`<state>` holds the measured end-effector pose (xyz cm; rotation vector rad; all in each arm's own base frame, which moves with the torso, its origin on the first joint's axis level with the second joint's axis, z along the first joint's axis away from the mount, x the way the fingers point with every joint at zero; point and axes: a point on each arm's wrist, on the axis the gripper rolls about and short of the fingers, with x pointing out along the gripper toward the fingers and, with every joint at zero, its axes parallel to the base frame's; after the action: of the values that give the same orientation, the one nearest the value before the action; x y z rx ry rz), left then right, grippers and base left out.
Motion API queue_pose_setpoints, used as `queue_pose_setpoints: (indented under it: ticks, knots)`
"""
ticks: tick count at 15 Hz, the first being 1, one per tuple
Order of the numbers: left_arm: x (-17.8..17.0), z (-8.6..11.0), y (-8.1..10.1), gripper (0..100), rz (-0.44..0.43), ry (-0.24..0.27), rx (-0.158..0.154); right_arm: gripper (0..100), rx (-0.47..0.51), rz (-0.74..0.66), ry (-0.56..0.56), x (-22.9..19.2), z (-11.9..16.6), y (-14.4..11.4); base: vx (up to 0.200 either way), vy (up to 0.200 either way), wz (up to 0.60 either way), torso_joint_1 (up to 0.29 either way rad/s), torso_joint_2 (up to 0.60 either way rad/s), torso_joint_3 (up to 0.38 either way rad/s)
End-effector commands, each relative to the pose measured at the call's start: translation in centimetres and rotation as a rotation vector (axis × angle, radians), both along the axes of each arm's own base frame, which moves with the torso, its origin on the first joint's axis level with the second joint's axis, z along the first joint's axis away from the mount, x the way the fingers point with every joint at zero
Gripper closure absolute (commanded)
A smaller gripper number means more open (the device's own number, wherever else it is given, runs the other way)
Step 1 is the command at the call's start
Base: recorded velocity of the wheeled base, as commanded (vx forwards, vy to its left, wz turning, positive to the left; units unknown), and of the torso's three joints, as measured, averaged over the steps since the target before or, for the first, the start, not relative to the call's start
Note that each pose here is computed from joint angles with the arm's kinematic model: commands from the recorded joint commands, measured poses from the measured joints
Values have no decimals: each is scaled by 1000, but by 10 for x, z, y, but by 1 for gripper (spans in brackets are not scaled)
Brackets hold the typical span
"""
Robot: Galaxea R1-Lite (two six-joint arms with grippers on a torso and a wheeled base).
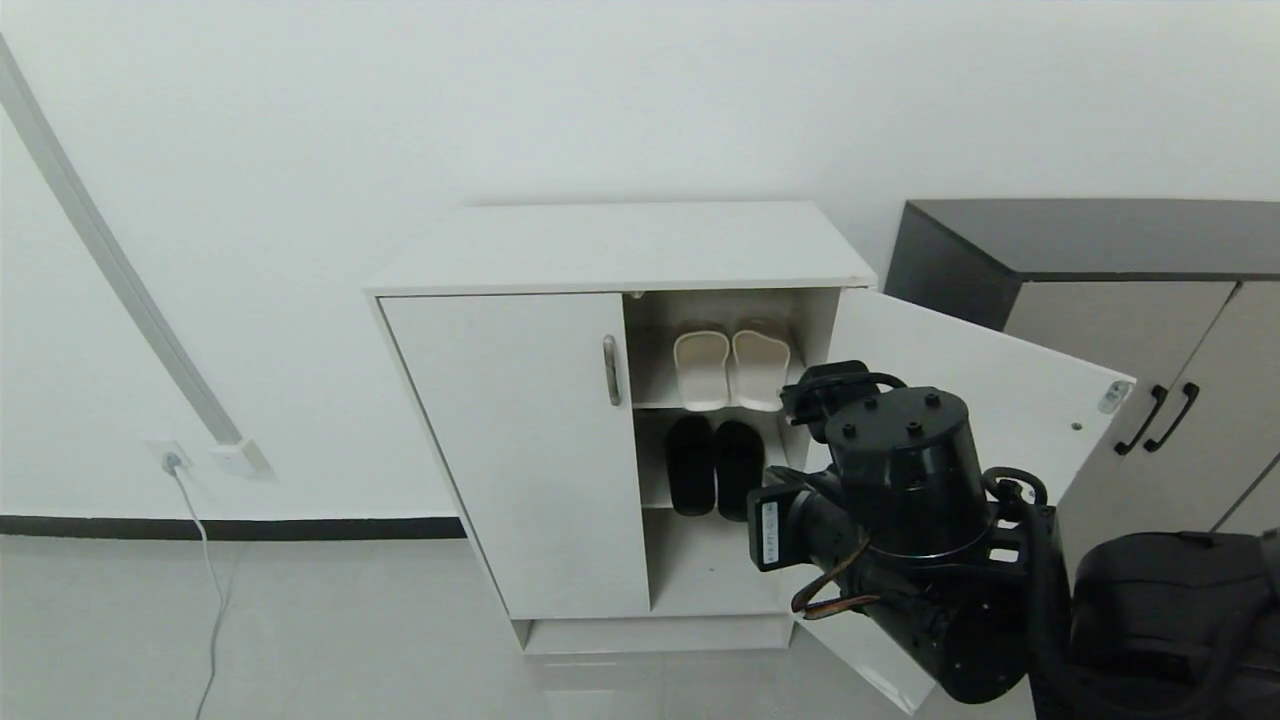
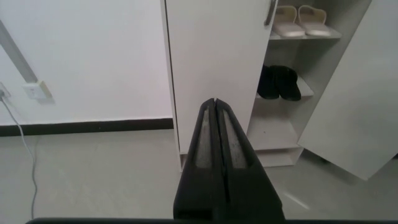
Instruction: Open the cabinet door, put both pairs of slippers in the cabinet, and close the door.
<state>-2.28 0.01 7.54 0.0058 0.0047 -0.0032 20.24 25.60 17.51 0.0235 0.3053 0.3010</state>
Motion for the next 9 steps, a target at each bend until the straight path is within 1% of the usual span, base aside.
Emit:
queue_pose_setpoints:
  ticks: [1, 7, 9]
  knots:
    - [0, 0, 0, 100, 0, 0, 0, 100, -2, 0, -9, 1, 2, 0, 0, 0, 0, 188, -500, -320]
    - [0, 0, 0, 100, 0, 0, 0, 100, -16, -1, 0, 0, -2, -2, 0, 0, 0, 212, -528, -317]
    - [0, 0, 0, 100, 0, 0, 0, 100, -10, -4, -6, -1, 1, -3, 0, 0, 0, 229, -552, -320]
